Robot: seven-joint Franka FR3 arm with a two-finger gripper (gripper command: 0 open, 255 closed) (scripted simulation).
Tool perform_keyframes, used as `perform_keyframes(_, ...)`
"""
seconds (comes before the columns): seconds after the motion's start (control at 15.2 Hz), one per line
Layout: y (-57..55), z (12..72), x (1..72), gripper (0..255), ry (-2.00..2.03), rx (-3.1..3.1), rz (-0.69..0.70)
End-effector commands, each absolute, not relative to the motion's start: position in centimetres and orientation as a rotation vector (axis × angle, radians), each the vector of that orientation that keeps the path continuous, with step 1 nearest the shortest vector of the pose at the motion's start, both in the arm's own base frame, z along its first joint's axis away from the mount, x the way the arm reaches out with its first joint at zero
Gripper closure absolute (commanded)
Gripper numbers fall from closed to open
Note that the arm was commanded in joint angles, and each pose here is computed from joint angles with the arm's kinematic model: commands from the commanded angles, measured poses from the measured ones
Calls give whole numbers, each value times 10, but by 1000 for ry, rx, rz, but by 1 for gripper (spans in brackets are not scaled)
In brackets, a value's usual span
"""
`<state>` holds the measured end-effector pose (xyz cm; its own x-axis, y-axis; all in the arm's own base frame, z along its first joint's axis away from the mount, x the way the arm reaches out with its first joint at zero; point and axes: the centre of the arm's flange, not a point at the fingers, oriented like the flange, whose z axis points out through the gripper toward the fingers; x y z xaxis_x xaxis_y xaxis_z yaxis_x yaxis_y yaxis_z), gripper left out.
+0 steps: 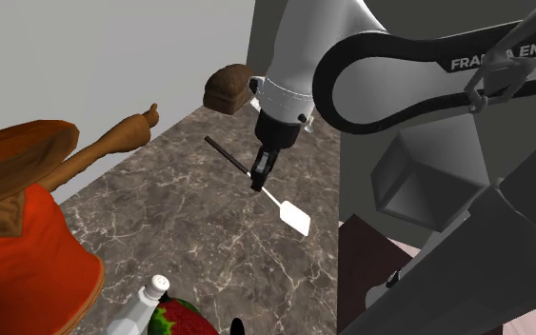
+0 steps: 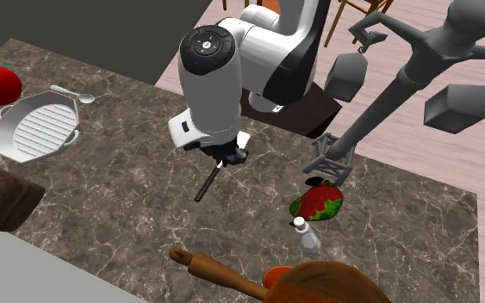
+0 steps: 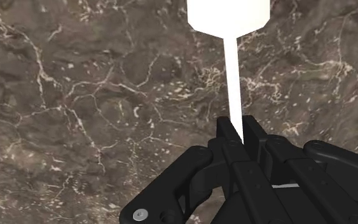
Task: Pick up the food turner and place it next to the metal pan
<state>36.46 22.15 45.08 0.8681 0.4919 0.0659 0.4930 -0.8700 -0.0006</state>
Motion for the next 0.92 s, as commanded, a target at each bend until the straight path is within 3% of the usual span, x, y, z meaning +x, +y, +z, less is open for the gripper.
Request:
perform_keyframes(0.0, 198, 453, 374, 255, -799, -3019, -100)
perform_keyframes(0.86, 39, 453, 439, 255, -799, -3019, -100)
